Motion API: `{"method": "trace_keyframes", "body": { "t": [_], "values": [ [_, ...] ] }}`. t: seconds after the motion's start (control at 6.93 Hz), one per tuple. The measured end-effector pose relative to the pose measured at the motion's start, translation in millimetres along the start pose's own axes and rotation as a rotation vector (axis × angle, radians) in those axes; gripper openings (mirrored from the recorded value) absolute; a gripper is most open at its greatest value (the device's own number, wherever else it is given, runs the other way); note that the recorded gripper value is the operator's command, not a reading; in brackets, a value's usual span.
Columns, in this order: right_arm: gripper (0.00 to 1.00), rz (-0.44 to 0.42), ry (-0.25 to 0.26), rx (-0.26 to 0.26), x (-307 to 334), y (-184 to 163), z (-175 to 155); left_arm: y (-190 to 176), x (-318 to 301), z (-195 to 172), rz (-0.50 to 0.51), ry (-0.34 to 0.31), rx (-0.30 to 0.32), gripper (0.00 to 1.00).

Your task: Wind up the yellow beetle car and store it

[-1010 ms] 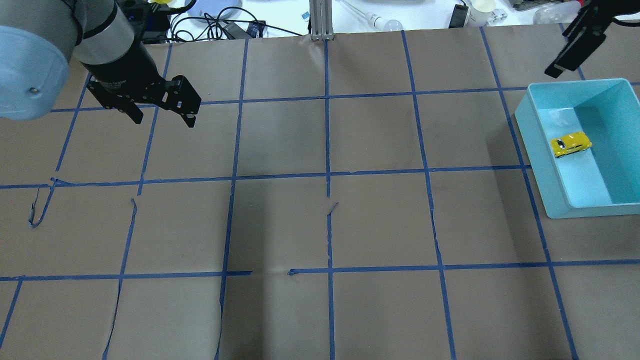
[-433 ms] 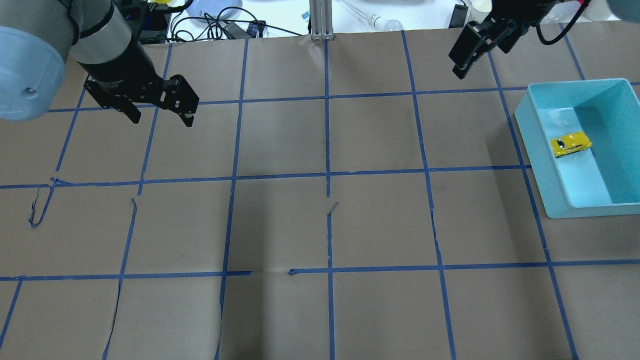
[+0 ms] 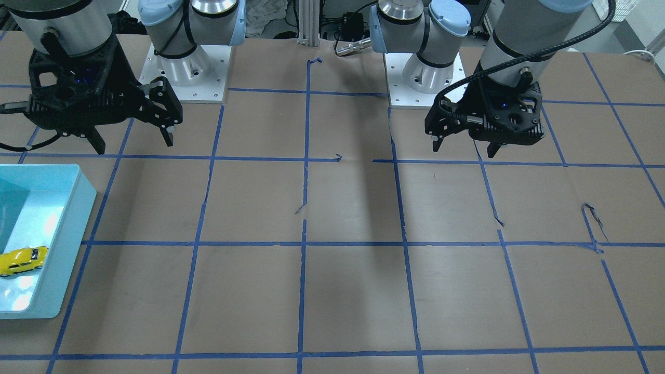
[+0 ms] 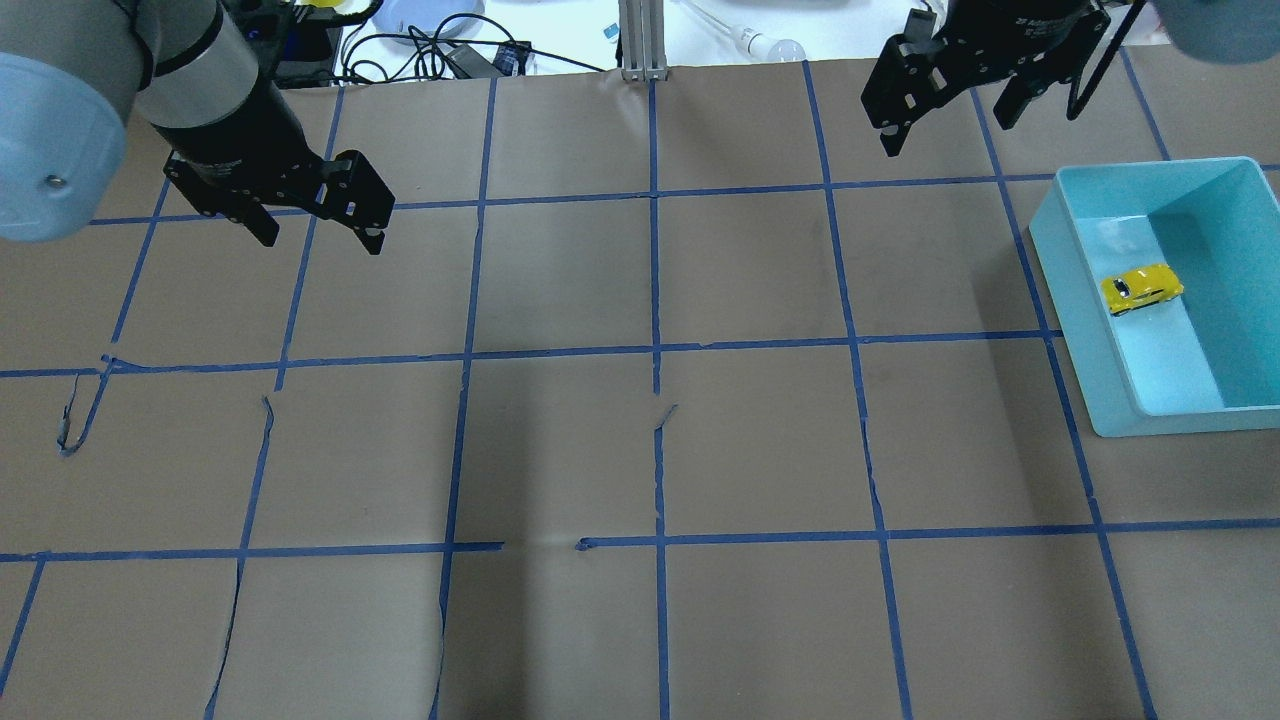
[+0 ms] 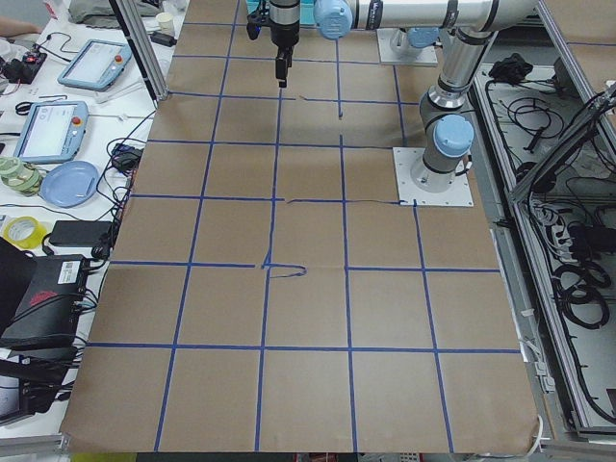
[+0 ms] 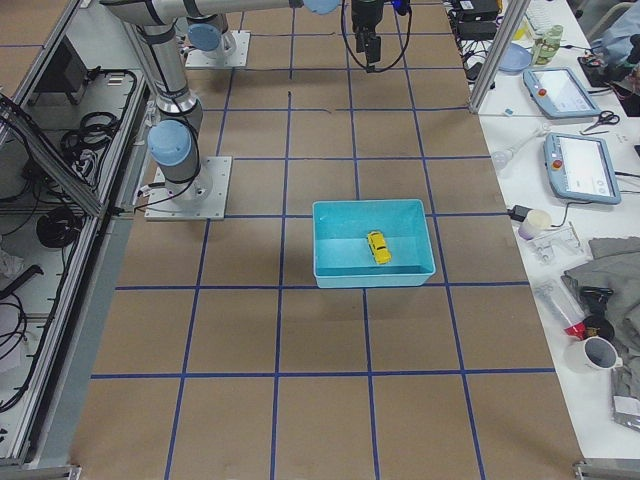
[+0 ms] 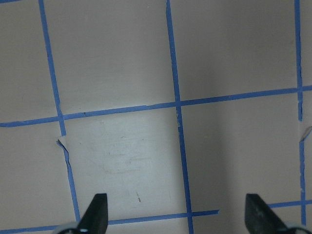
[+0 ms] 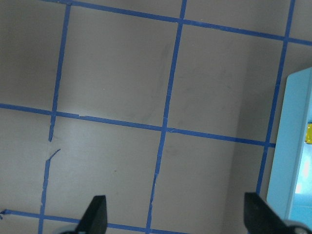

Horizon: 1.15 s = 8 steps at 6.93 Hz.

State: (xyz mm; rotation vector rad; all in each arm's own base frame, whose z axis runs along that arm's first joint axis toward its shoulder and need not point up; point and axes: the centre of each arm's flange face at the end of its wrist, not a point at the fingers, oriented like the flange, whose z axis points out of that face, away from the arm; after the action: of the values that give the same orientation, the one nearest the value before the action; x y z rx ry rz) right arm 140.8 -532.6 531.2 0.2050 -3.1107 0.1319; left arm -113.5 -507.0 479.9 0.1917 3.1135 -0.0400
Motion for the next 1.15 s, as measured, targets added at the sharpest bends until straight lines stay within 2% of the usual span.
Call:
{"method": "trace_keyframes", "body": {
  "t": [0.14, 0.29, 0.58, 1.15],
  "values": [
    [1.00, 0.065, -0.001, -0.005, -0.9, 2.8, 2.2, -0.5, 0.2, -2.4, 0.003, -0.002, 0.003, 1.00],
    [1.00, 0.094, -0.002, -0.013, -2.3, 12.3, 6.3, -0.3, 0.2, -3.3, 0.003, -0.003, 0.000, 1.00],
    [1.00, 0.107, -0.006, -0.016, -6.0, 45.9, 15.4, 0.9, 0.5, -5.8, 0.003, -0.004, 0.003, 1.00],
    [1.00, 0.111, -0.007, 0.008, -6.6, 51.5, 17.3, 9.5, 2.3, -10.0, 0.005, -0.005, 0.011, 1.00]
  ]
}}
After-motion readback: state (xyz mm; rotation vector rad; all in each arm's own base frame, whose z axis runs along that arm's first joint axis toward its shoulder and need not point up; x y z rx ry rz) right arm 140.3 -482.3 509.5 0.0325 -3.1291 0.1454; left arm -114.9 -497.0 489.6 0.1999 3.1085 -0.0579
